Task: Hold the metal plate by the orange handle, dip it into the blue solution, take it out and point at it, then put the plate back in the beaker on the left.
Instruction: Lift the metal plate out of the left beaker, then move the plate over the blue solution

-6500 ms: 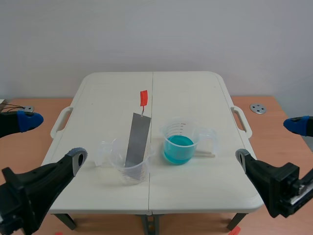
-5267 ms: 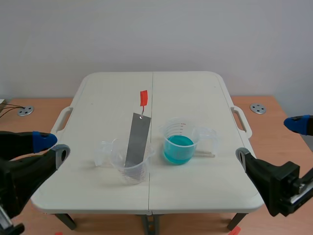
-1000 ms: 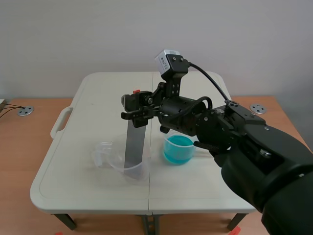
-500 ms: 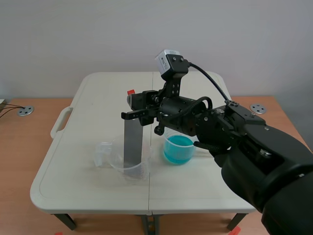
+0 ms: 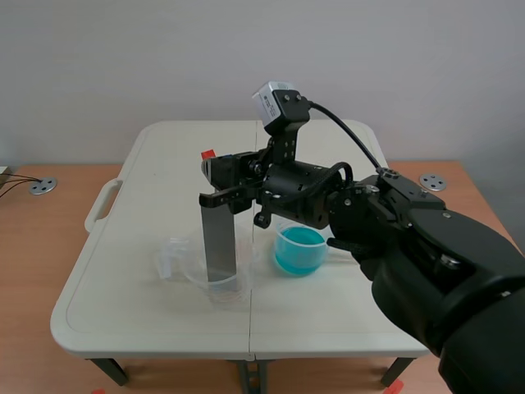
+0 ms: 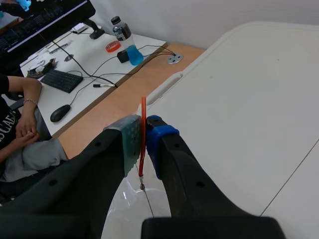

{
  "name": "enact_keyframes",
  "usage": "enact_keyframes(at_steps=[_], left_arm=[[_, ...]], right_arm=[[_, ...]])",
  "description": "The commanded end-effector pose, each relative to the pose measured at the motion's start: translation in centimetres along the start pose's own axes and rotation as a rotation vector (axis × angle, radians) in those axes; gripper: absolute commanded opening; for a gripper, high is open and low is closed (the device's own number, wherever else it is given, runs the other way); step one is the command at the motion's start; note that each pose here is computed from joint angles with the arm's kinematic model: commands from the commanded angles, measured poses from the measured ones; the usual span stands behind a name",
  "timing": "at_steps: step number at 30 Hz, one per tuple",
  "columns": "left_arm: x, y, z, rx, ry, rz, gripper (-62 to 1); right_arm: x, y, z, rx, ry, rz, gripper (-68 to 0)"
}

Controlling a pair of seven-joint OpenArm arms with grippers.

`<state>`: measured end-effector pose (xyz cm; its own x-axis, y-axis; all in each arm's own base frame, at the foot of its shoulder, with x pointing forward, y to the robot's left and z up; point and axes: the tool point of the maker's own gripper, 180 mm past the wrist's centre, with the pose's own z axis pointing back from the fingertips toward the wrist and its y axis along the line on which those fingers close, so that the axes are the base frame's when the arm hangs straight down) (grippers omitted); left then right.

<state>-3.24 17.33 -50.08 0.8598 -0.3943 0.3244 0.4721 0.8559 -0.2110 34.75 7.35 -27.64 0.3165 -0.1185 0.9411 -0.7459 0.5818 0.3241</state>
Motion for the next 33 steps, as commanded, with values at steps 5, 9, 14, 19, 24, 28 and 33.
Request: enact_keyframes(at_steps=[5,9,14,19,24,28,33], left_arm=[[1.0,-0.2,0.1,-0.006,-0.043,-0.002,-59.4],[0.9,-0.2,0.1,-0.006,-0.041,-0.002,-59.4],[1.0,-0.2,0.1,-0.006,-0.043,-0.002,-59.4],[1.0,-0.2,0.1,-0.006,-0.043,-0.002,-59.4],[1.0,-0.2,0.1,-0.006,-0.043,-0.002,-59.4],[1.0,-0.2,0.1,-0.006,-0.043,-0.002,-59.4],[1.0,-0.2,0.1,-0.005,-0.046,-0.002,-59.4]], right_arm=[[1.3,1.2,0.0,0.027,-0.018,0.09,-66.4],[1.3,2.0,0.3,0.033,-0.018,0.159,-66.4],[1.7,3.3,0.8,0.043,-0.028,0.252,-66.4],[2.9,4.8,1.5,0.057,-0.064,0.318,-66.4],[4.1,6.2,2.3,0.068,-0.093,0.365,-66.4],[4.9,7.0,2.9,0.073,-0.11,0.405,-66.4],[6.1,8.1,3.9,0.083,-0.141,0.443,-66.4]])
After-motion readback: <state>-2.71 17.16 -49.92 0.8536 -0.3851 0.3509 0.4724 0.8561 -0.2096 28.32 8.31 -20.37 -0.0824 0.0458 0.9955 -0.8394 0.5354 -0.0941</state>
